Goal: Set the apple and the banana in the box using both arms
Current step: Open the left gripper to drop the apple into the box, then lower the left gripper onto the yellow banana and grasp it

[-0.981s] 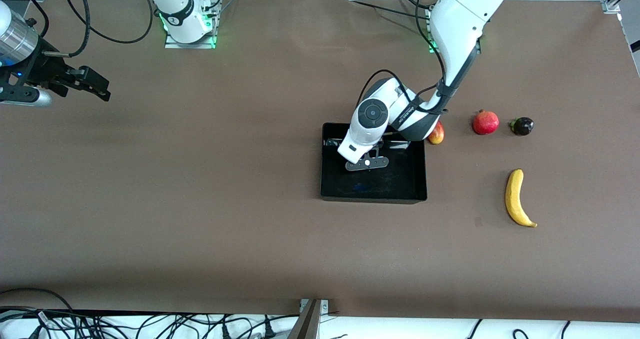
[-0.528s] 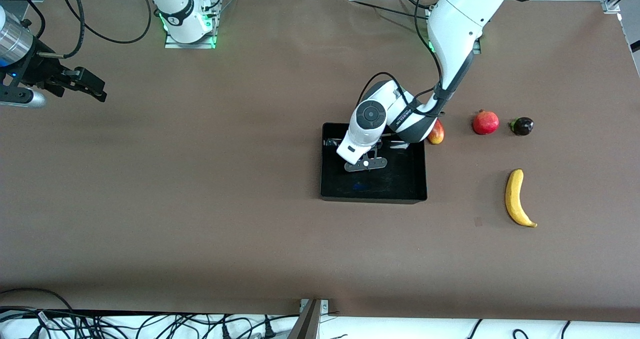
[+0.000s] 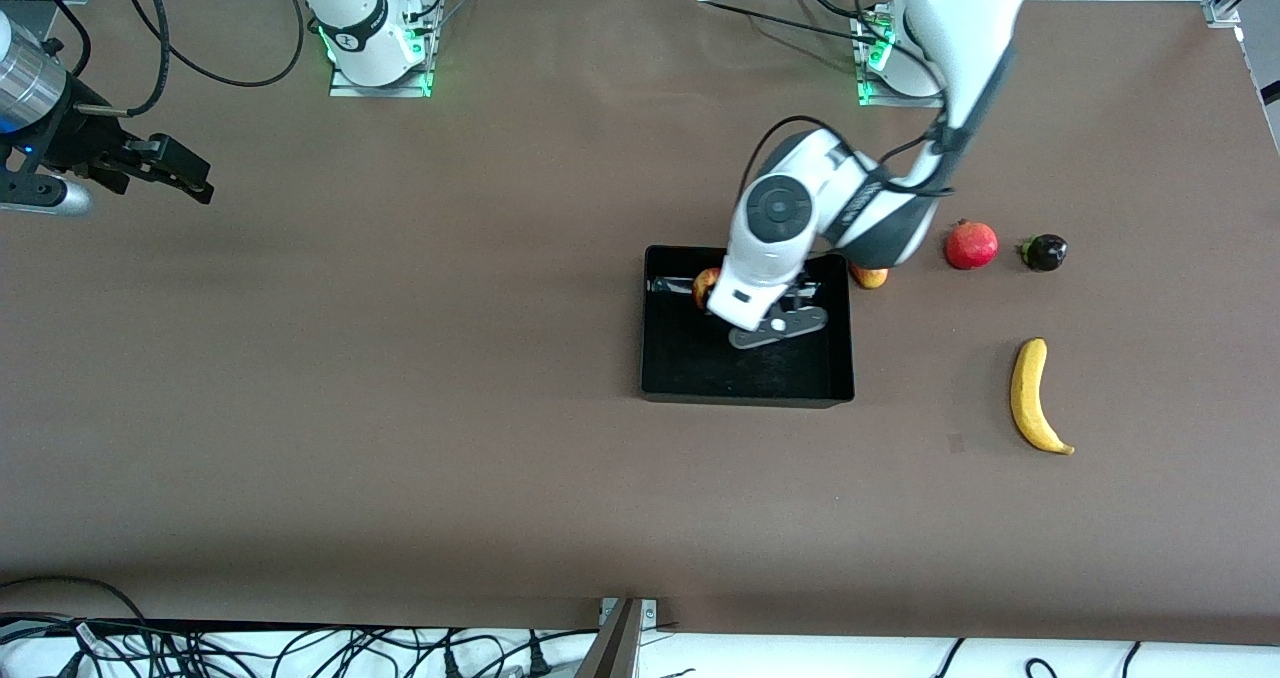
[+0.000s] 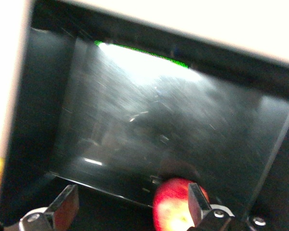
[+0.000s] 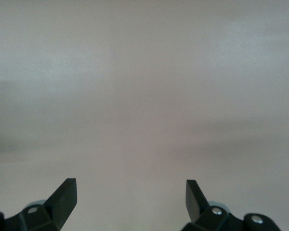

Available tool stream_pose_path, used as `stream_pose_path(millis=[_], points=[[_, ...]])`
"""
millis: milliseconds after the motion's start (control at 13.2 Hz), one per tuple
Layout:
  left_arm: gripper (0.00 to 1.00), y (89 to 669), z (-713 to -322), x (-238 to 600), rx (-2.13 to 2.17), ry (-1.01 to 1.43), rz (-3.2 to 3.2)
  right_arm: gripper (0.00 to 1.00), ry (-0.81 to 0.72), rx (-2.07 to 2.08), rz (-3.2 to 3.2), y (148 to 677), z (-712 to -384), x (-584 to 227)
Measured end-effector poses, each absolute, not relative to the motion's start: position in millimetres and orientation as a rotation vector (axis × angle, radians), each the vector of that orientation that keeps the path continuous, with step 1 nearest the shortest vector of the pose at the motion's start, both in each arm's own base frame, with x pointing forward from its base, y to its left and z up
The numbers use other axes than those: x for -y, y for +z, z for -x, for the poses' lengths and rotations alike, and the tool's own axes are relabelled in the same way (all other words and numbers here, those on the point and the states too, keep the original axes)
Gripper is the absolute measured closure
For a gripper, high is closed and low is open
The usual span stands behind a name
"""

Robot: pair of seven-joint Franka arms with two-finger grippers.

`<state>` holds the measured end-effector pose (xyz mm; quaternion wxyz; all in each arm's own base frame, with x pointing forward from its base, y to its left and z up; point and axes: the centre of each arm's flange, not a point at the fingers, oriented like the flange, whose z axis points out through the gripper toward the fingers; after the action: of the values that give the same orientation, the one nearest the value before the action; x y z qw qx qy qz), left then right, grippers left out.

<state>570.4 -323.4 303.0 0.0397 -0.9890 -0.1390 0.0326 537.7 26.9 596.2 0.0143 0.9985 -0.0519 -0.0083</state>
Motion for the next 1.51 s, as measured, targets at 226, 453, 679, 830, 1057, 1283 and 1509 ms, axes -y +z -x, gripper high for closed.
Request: stream_pose_path(millis=[226,453,679,830,1057,1283,1509], points=[[0.0,320,-618,205,0.268,0.154,3.03,0.0,-0.023,0.16,-3.109,596,-538,-27],[0.0,309,-651,76,0.108,0.158,3.064,0.0,-0.014,0.16,-3.11,597,-539,-28],[0.0,294,-665,-10,-0.057,0.083,3.082,0.0,-0.01,0.16,-3.11,597,-539,-28],[0.0,271,-670,-47,-0.137,0.032,3.093,0.0,-0.011,0.16,-3.11,597,-539,-28],[0.0,222,-671,-82,-0.259,0.005,3.048,0.0,-0.01,0.159,-3.11,597,-539,-28],[0.0,179,-668,-90,-0.296,-0.006,3.038,0.0,-0.01,0.159,-3.11,597,-539,-28],[0.14,172,-667,-94,-0.307,0.002,3.038,0.0,-0.01,0.159,-3.11,597,-539,-28]])
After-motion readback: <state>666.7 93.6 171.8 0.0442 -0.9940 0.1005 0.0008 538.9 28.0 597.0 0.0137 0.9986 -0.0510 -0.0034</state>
